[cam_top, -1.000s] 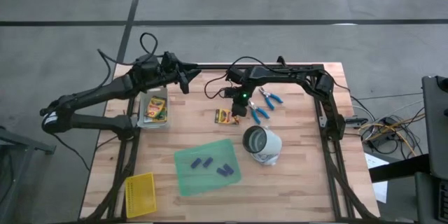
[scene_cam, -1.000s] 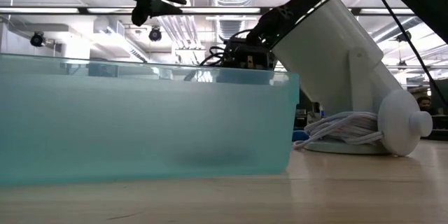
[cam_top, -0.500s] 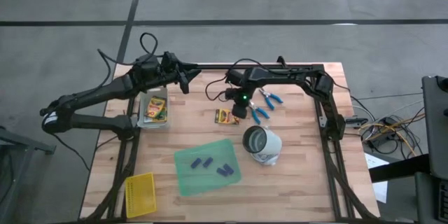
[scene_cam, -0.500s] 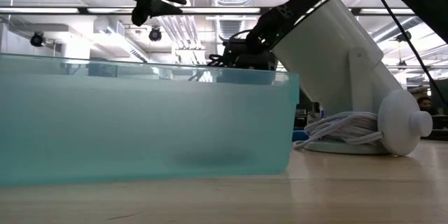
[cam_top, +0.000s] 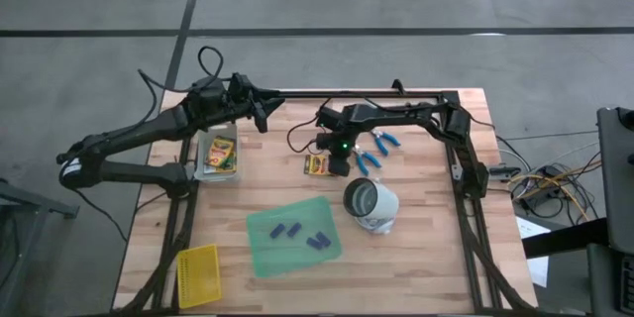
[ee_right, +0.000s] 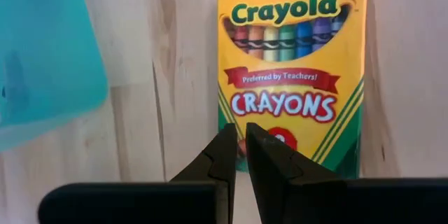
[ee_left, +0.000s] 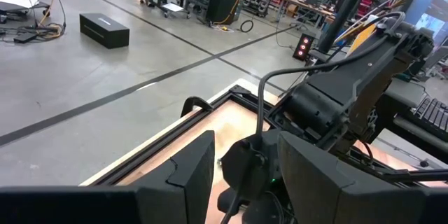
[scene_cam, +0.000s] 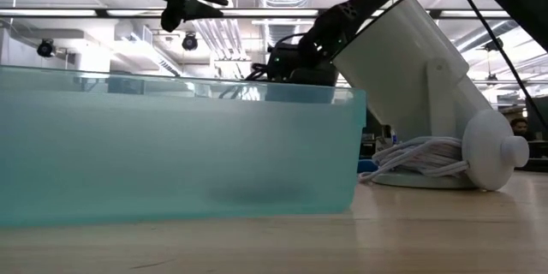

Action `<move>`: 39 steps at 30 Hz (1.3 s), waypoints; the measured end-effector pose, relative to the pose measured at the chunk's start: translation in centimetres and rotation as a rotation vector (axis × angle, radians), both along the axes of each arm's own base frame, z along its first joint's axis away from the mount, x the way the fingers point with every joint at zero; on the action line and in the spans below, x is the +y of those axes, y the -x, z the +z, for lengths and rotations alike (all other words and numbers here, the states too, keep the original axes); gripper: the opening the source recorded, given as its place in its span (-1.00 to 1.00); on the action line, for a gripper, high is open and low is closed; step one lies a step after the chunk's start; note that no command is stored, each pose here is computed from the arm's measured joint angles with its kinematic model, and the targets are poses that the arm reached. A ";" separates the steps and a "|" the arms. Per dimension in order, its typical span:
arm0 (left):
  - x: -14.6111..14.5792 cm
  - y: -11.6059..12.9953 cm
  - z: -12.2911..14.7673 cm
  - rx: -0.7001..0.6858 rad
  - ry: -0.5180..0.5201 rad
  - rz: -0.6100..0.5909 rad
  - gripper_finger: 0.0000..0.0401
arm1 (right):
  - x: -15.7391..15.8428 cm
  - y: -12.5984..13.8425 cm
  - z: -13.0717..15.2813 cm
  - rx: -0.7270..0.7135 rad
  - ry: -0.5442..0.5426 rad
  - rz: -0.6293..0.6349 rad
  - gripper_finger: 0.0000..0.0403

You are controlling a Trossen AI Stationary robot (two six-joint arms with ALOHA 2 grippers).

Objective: Pick & Place School Supplies
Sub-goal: Put the yellow crayon box into the gray bin

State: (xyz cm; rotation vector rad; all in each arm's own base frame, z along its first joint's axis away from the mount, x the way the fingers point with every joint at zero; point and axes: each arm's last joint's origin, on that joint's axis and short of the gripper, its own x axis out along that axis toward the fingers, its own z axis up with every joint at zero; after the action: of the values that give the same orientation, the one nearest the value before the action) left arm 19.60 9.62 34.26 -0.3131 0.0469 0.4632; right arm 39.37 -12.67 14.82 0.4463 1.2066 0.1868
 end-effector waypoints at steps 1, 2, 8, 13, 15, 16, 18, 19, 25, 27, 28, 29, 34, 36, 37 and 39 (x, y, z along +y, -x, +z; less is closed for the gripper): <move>0.0 0.0 0.0 0.000 0.000 0.000 -0.19 | 0.0 0.0 -0.1 -0.007 0.004 0.000 -0.84; 0.0 0.0 0.0 0.000 -0.001 0.000 -0.19 | 0.0 0.0 -0.2 -0.015 0.008 -0.001 -0.84; 0.0 0.0 0.0 0.001 -0.001 0.000 -0.19 | 0.1 0.5 -1.2 0.002 0.001 -0.004 -0.84; 0.0 0.0 0.0 0.001 -0.001 0.000 -0.19 | 0.3 0.9 -1.7 0.020 -0.014 -0.019 -0.84; 0.0 0.0 0.0 0.001 -0.001 0.001 -0.19 | 0.2 0.9 -1.7 0.023 -0.016 -0.025 -0.84; 0.0 0.0 0.0 0.000 -0.001 0.001 -0.19 | 0.2 0.9 -1.7 0.023 -0.015 -0.026 -0.85; 0.0 0.0 0.0 0.001 -0.001 0.001 -0.19 | 0.0 1.0 -1.7 0.036 0.004 -0.045 -0.85; 0.0 0.0 0.0 0.000 -0.001 0.001 -0.19 | -0.1 1.0 -1.7 0.046 0.017 -0.066 -0.85; 0.0 0.0 0.0 -0.002 0.004 0.000 -0.19 | -1.0 1.2 -1.7 0.088 0.048 -0.170 -0.85; 0.0 0.0 0.0 -0.002 0.005 0.000 -0.19 | -1.3 1.3 -1.7 0.098 0.055 -0.199 -0.85; 0.0 0.0 0.0 -0.002 0.004 0.000 -0.19 | -1.3 1.3 -1.7 0.101 0.067 -0.205 -0.85; 0.0 0.0 0.0 -0.002 0.004 0.000 -0.19 | -1.4 1.3 -1.7 0.105 0.083 -0.212 -0.85; 0.0 0.0 0.0 -0.002 0.004 0.000 -0.19 | -1.7 1.3 -1.7 0.109 0.151 -0.238 -0.85; 0.0 0.0 0.0 -0.002 0.004 0.000 -0.19 | -1.8 1.2 -1.7 0.109 0.153 -0.259 -0.85; 0.0 0.0 0.0 -0.002 0.004 0.000 -0.19 | -1.8 1.2 -1.7 0.109 0.158 -0.267 -0.85; 0.0 0.0 0.0 -0.002 0.004 0.000 -0.19 | -1.9 1.1 -1.7 0.109 0.184 -0.290 -0.85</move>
State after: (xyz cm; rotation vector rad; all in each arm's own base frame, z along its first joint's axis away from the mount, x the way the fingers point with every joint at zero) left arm 19.60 9.60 34.26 -0.3179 0.0455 0.4626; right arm 38.26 -14.57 13.13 0.4686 1.2381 -0.1981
